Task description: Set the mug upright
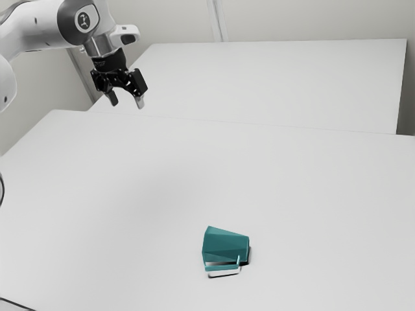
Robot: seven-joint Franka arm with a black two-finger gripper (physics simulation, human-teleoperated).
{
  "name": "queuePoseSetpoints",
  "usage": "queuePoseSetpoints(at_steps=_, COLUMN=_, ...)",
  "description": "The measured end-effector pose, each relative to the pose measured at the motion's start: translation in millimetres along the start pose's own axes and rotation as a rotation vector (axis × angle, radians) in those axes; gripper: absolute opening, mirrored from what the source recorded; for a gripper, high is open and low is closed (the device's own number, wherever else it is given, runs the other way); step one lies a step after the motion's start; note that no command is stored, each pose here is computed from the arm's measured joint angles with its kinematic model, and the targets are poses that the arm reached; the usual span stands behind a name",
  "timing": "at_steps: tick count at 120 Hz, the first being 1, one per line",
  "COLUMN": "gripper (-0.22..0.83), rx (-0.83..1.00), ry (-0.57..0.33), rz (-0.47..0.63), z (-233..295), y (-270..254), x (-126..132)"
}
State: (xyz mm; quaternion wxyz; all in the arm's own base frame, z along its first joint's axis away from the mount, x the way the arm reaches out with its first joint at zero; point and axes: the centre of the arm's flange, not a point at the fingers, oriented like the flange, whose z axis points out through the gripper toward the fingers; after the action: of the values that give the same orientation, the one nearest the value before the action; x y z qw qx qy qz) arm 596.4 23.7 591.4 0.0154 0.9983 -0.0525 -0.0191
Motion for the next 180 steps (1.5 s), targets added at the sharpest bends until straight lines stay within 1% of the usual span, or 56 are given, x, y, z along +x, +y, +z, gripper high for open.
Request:
queuePoseSetpoints(at_steps=32, gripper=0.62, rx=-0.003, ry=-0.016, rz=0.0, z=5.1, y=0.2, x=-1.5)
queuePoseSetpoints(at_steps=45, gripper=0.62, rx=-0.032, ry=-0.042, rz=0.013, z=16.7, y=10.3, x=-12.4)
queuePoseSetpoints(at_steps=60, gripper=0.62, rx=-0.143, ry=-0.059, rz=0.016, z=41.3, y=27.1, x=-24.2)
queuePoseSetpoints(at_steps=74, gripper=0.62, rx=-0.289, ry=-0.073, rz=-0.018, z=75.9, y=37.8, x=-38.2)
queuePoseSetpoints(at_steps=96, gripper=0.61, rx=-0.475, ry=-0.036, rz=-0.078, z=120.7, y=47.3, x=-60.5)
queuePoseSetpoints(at_steps=116, gripper=0.61, rx=-0.632, ry=-0.031, rz=-0.131, z=193.3, y=61.5, x=-84.2)
queuePoseSetpoints(at_steps=146, gripper=0.62, rx=-0.694, ry=-0.029, rz=-0.131, z=259.9, y=65.9, x=-115.5)
queuePoseSetpoints(at_steps=160, gripper=0.62, rx=-0.726, ry=-0.023, rz=-0.11, z=279.4, y=89.3, x=-132.6)
queuePoseSetpoints(at_steps=170, gripper=0.61, rx=-0.747, ry=0.005, rz=-0.084, z=284.6, y=105.8, x=-135.5)
queuePoseSetpoints(at_steps=180, gripper=0.61, rx=-0.755, ry=0.03, rz=-0.063, z=288.0, y=111.6, x=-137.1)
